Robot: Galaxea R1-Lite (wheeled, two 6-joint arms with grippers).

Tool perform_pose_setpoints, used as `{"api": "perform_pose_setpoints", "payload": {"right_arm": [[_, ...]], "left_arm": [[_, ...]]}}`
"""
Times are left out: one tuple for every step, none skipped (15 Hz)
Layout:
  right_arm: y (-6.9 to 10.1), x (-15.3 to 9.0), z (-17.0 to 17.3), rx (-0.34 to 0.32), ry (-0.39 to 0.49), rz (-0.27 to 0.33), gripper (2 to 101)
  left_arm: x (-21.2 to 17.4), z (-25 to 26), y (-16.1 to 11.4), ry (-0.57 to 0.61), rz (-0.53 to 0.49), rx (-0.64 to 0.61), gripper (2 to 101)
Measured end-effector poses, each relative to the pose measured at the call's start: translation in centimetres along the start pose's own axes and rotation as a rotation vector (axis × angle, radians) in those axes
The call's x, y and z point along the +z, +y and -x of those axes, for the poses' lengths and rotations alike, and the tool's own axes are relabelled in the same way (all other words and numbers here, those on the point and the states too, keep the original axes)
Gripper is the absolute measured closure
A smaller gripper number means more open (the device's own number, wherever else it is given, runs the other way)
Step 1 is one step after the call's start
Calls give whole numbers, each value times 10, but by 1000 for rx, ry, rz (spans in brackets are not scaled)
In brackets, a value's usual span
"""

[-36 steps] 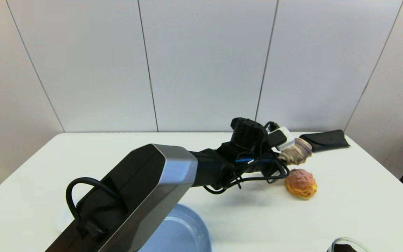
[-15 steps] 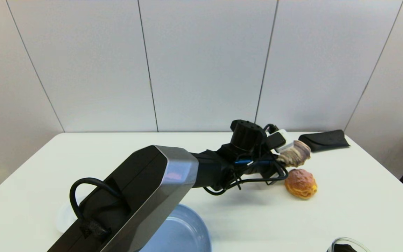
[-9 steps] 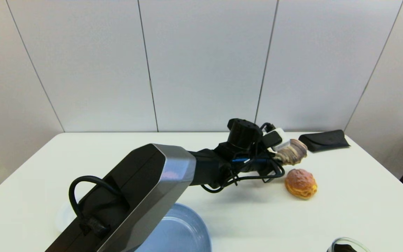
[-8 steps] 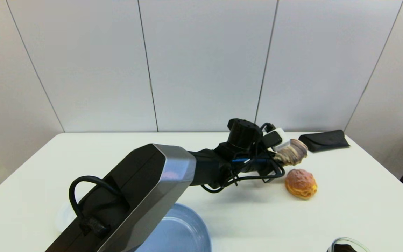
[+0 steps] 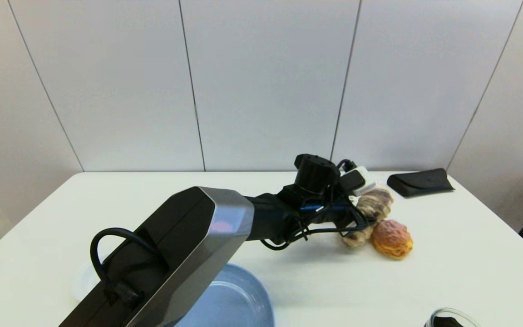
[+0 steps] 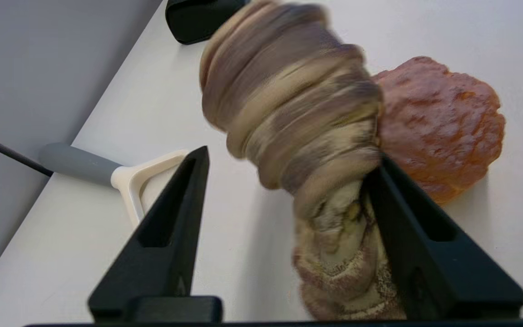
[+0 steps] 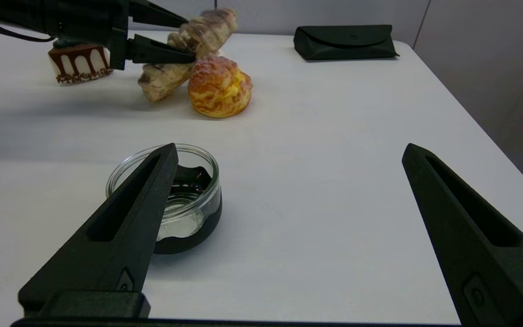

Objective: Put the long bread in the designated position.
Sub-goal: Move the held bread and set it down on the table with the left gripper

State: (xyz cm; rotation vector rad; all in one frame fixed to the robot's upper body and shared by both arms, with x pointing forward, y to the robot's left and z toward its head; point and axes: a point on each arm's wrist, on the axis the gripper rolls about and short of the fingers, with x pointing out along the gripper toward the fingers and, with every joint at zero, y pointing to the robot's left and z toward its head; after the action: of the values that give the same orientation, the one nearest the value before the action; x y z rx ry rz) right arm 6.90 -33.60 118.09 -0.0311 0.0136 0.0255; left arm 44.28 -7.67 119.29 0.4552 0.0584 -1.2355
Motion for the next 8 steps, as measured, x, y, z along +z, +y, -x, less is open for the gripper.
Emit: {"api": "perform_pose_setpoints", "payload": {"right_arm": [[0, 0, 0, 0, 0, 0, 43], [0, 0, 0, 0, 0, 0, 43], [0, 0, 0, 0, 0, 0, 43], [0, 0, 0, 0, 0, 0, 43], [0, 0, 0, 0, 0, 0, 43], [0, 0, 0, 0, 0, 0, 43], [0, 0, 0, 0, 0, 0, 43], [0, 0, 0, 0, 0, 0, 43]], "left_arm": [[0, 0, 0, -1, 0, -1, 293], [0, 0, 0, -1, -1, -1, 265], [0, 0, -1, -1, -1, -2, 240], [0, -1, -1, -1, -1, -2, 218], [0, -1, 0, -2, -2, -1, 199], [0, -1, -1, -2, -2, -2, 183], [-1, -1, -1, -2, -2, -3, 167], [-1, -1, -1, -2, -1, -3, 154]]}}
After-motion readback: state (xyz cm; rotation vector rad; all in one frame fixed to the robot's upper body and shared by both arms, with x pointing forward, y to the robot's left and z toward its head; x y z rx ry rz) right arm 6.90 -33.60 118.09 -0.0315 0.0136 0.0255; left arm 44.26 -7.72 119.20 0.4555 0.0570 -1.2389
